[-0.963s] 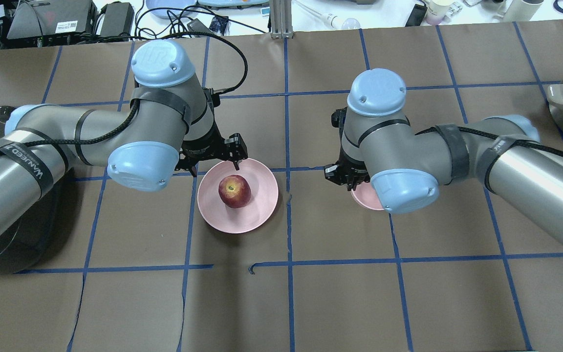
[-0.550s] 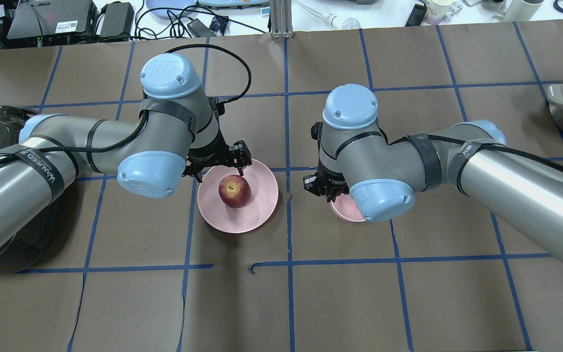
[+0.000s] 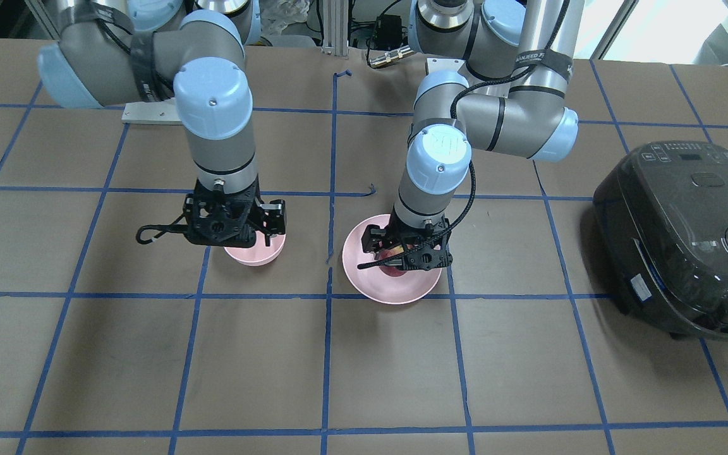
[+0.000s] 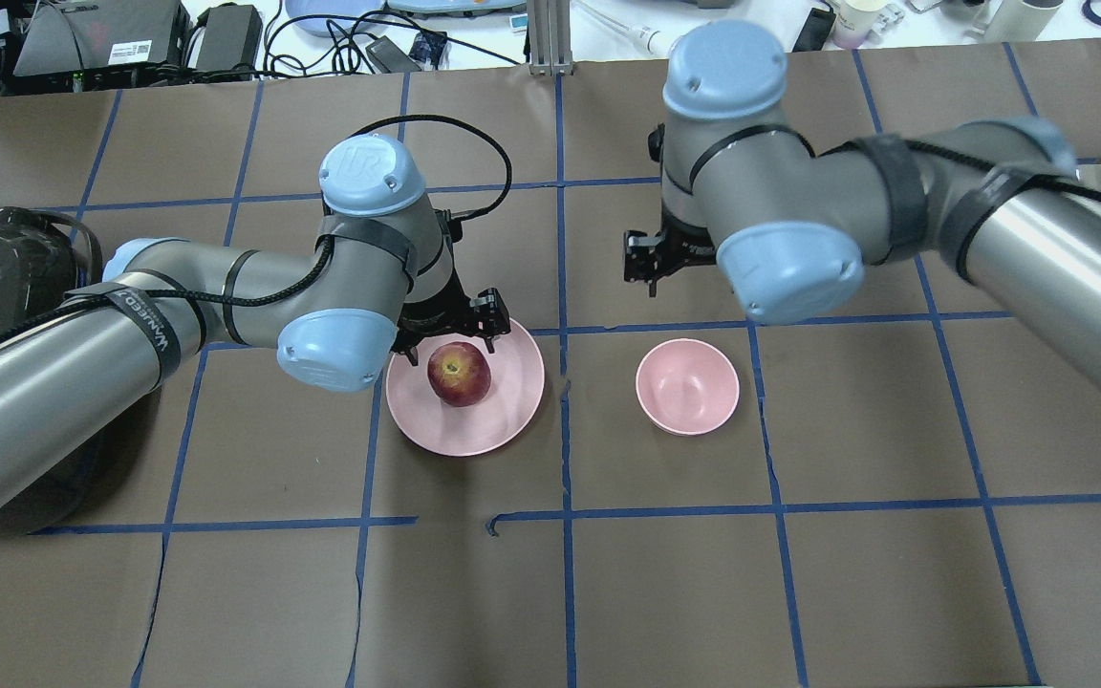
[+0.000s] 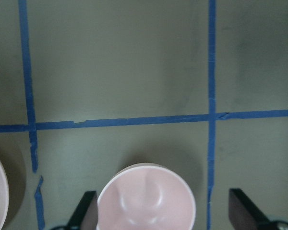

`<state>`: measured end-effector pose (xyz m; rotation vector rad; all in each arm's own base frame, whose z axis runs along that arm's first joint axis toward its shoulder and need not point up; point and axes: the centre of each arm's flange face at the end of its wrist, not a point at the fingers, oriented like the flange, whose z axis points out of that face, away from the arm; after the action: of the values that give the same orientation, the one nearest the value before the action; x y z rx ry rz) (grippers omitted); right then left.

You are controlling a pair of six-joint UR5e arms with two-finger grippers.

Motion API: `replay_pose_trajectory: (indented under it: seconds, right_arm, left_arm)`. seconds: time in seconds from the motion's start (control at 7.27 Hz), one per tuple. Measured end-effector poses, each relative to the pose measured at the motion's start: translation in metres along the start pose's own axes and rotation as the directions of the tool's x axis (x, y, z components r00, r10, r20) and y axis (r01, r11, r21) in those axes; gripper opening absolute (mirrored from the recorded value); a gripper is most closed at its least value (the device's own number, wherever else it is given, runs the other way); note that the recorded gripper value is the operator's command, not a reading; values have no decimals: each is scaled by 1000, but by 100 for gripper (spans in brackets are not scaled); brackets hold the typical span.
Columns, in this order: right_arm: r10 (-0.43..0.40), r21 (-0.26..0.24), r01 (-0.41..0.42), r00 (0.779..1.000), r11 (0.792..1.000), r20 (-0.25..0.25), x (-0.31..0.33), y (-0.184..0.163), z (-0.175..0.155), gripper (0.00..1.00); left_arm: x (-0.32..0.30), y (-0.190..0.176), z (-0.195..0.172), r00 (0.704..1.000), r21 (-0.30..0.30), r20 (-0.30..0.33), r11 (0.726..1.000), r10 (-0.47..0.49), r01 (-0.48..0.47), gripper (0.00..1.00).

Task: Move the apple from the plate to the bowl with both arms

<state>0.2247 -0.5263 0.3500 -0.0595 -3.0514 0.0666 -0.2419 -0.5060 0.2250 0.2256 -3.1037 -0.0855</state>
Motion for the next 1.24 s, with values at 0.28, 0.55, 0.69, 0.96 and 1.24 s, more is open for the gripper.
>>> replay_pose_trajectory:
  seconds: [0.28, 0.55, 0.69, 0.96, 1.24]
  right_arm:
    - [38, -11, -38, 999, 999, -9, 58, -29, -67, 100]
    - [74, 44, -75, 997, 996, 17, 93, -10, -139, 100]
    - [78, 56, -80, 996, 995, 38, 98, 6, -163, 100]
    - [77, 49, -81, 995, 996, 64, 99, 20, -180, 100]
    - [80, 45, -84, 994, 995, 79, 98, 21, -185, 100]
  left_arm:
    - [3, -7, 20, 999, 0, -1, 999, -41, 41, 47]
    - [6, -11, 31, 996, 2, -2, 996, -90, 90, 30]
    - [6, -11, 33, 995, 1, -1, 995, -99, 99, 14]
    - [9, -11, 25, 994, 17, -12, 994, -111, 112, 7]
    - [20, -19, -15, 989, 58, -68, 989, -130, 134, 7]
